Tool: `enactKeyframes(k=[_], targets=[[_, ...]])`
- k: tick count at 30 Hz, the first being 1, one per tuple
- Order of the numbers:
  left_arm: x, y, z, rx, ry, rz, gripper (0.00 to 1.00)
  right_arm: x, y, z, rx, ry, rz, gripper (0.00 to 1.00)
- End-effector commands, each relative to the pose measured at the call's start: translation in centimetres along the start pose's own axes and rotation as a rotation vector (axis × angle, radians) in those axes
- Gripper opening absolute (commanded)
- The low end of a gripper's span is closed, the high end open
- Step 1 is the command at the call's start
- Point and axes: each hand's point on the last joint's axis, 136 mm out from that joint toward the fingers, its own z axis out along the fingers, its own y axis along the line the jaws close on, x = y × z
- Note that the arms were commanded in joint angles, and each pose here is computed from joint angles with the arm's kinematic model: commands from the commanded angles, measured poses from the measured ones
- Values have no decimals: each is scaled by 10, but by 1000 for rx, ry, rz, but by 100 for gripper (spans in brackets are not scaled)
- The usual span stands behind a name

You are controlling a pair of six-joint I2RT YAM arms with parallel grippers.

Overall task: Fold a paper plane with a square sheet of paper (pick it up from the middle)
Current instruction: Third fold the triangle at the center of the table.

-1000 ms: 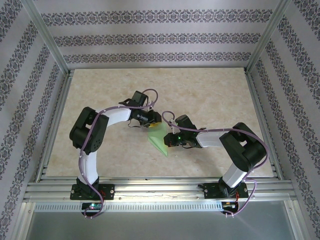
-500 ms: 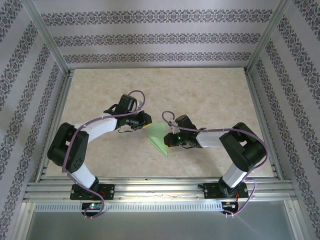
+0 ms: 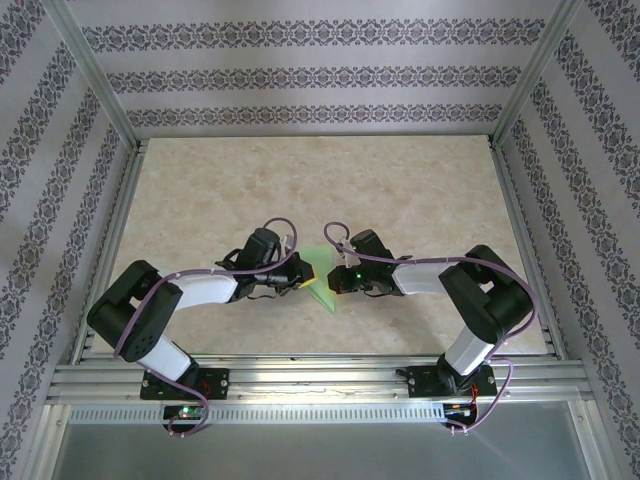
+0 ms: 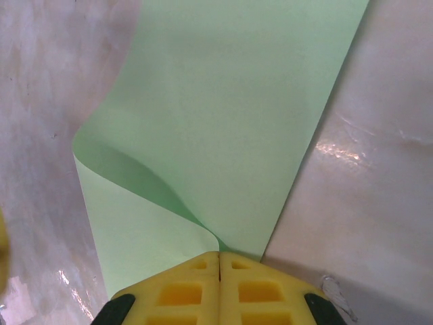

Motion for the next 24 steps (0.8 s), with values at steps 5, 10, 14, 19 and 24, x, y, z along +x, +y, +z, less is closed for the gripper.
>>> enactKeyframes(k=[5, 10, 14, 19, 24], targets=[[-3, 1, 10, 15, -36, -20, 0, 17, -18, 0, 63, 57, 29, 0], [-1, 8, 15, 8, -19, -22, 0, 17, -18, 0, 66, 57, 30, 0], [2, 17, 18, -11, -16, -27, 0, 17, -18, 0, 65, 55, 31, 0], [4, 29, 20, -33, -13, -33, 0, 18, -18, 0, 62, 58, 29, 0], [7, 45, 23, -69, -6, -42, 0, 18, -18, 1, 63, 58, 30, 0]])
